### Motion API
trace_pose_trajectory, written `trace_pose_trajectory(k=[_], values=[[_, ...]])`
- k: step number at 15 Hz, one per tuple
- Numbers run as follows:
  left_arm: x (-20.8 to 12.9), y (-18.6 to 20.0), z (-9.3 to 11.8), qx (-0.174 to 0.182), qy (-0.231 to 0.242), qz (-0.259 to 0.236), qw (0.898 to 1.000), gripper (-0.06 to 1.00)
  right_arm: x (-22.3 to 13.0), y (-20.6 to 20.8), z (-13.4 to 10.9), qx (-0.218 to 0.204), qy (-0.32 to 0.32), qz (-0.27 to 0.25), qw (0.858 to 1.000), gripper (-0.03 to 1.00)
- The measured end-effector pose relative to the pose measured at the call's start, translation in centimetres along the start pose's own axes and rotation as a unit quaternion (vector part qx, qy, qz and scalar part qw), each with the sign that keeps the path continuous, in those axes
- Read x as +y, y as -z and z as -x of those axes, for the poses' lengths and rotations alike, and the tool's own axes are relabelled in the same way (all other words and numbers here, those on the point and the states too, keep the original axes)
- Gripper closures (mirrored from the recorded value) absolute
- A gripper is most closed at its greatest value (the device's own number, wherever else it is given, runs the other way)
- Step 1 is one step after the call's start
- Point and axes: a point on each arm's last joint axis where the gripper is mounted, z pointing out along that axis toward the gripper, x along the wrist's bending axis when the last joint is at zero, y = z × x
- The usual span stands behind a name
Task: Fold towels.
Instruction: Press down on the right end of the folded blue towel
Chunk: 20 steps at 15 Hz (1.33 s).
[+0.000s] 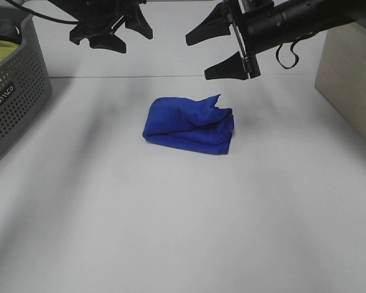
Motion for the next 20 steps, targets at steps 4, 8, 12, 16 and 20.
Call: trace_pose_trajectory(k=[4, 8, 12, 16, 20], values=[[-0.2, -0.1, 0.2, 0.001, -0.005, -0.007, 1.0, 0.3, -2.1, -4.0, 0.8, 0.001, 0.019, -0.007, 1.0, 0.14], [-0.4, -0.1, 0.2, 0.002, -0.006, -0.019, 1.0, 0.3, -1.8, -5.3, 1.0, -0.012, 0.018, 0.026, 0.999, 0.14], [-0.6, -0.1, 0.2, 0.001, -0.006, -0.03, 1.0, 0.3, -2.4, -6.7, 4.3, -0.015, -0.018, 0.001, 1.0, 0.15], [-0.8, -0.1, 0.1, 0.003, -0.008, -0.038, 0.999, 0.3, -2.1, -4.1, 6.7, -0.056, -0.025, -0.009, 0.998, 0.17], [-0.8, -0.1, 0.1, 0.003, -0.009, -0.039, 0.999, 0.3, -2.2, -3.4, 7.7, -0.086, -0.022, -0.021, 0.996, 0.17]])
